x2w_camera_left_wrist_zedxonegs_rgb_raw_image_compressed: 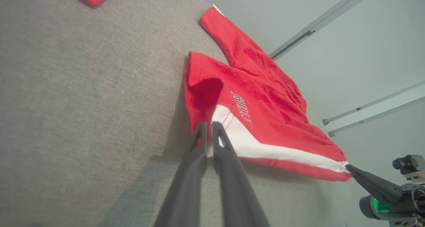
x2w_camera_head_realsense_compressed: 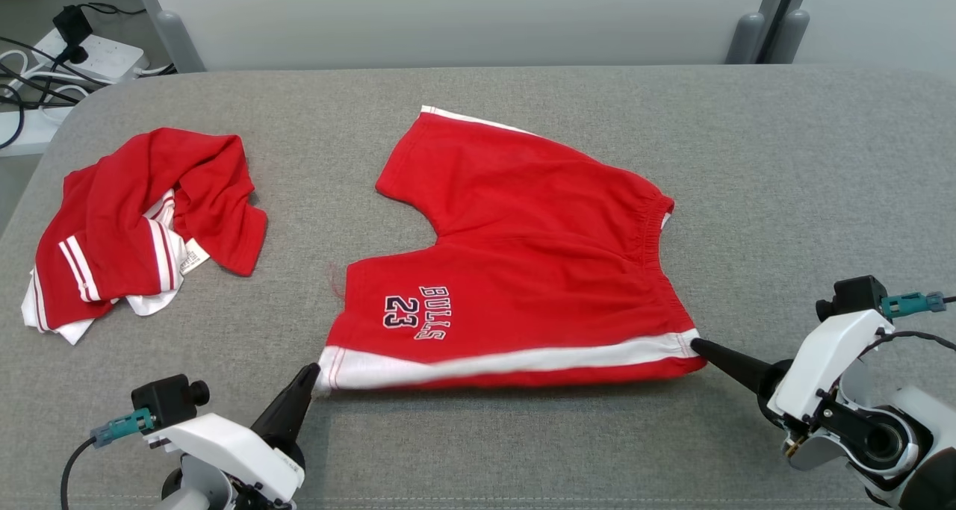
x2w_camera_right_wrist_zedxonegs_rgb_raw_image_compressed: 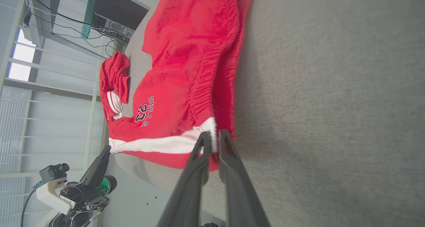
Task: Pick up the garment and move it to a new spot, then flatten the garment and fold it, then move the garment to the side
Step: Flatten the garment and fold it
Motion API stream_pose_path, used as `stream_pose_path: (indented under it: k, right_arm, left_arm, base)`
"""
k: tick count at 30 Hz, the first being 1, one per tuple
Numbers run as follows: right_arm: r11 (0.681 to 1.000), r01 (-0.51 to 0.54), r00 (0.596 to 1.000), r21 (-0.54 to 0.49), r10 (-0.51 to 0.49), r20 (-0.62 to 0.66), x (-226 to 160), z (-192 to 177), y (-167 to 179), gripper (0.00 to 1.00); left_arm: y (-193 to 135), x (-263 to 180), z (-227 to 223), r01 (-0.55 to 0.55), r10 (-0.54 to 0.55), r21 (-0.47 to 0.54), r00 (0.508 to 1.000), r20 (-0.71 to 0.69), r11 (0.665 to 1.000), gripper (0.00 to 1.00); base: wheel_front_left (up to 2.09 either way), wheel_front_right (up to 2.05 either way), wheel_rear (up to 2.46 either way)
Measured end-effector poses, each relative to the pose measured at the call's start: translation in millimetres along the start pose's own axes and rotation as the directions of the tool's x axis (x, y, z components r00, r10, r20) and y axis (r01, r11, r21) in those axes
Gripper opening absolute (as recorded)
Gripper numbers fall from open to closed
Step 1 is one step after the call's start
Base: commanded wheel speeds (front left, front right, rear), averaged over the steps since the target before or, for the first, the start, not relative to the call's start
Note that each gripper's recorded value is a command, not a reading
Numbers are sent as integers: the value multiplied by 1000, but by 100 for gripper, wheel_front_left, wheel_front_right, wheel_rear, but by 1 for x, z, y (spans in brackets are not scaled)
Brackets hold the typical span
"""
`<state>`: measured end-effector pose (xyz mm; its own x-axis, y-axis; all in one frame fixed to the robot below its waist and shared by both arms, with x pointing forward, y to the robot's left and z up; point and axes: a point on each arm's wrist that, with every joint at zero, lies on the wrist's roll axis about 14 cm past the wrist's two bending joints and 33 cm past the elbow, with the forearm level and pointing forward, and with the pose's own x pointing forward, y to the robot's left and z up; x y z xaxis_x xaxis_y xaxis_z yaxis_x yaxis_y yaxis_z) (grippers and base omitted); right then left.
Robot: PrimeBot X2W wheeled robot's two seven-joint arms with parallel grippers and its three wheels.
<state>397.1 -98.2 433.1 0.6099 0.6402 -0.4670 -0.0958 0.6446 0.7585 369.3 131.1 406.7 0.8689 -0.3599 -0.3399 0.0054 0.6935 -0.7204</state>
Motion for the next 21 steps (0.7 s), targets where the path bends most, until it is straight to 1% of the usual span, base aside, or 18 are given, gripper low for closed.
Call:
stream_pose_path:
  k: [1, 8, 10, 12, 14, 15, 17, 19, 21]
  right_arm:
    - [1000, 1, 1000, -3, -1, 9, 0, 0, 0, 100]
    - [998, 7, 995, -63, 0, 101, 0, 16, 2, 100]
    - [995, 16, 984, -101, 2, 178, -4, 31, 3, 100]
    - [987, 43, 959, -154, 3, 285, -10, 50, 1, 100]
    - [977, 71, 910, -203, 20, 414, -20, 74, 3, 100]
    - [968, 92, 890, -233, 26, 456, -24, 81, 3, 100]
    - [957, 120, 864, -265, 31, 503, -29, 91, 2, 100]
    - [942, 149, 848, -302, 35, 529, -31, 97, 3, 100]
    - [932, 173, 800, -317, 55, 597, -40, 118, 11, 100]
  left_arm:
    - [4, -2, -2, -11, 11, 5, 1000, -3, 1000, 100]
    - [13, -5, -1, -33, 33, 59, 999, 2, 998, 100]
    - [15, -4, 9, -43, 40, 83, 999, 32, 996, 100]
    - [17, -3, 25, -54, 44, 117, 995, 84, 992, 100]
    - [15, -2, 44, -61, 38, 152, 988, 147, 987, 100]
    - [11, 0, 55, -59, 28, 163, 982, 186, 985, 100]
    - [0, 0, 80, -50, -5, 196, 963, 269, 979, 100]
    - [-8, -2, 88, -46, -32, 242, 950, 311, 969, 100]
    - [-7, -6, 86, -62, -32, 271, 944, 329, 961, 100]
  base:
    - [0, 0, 0]
    - [0, 0, 0]
    - [0, 0, 0]
    - [0, 0, 0]
    - [0, 0, 0]
    - [0, 0, 0]
    - [0, 0, 0]
    - [0, 0, 0]
    - [0, 0, 0]
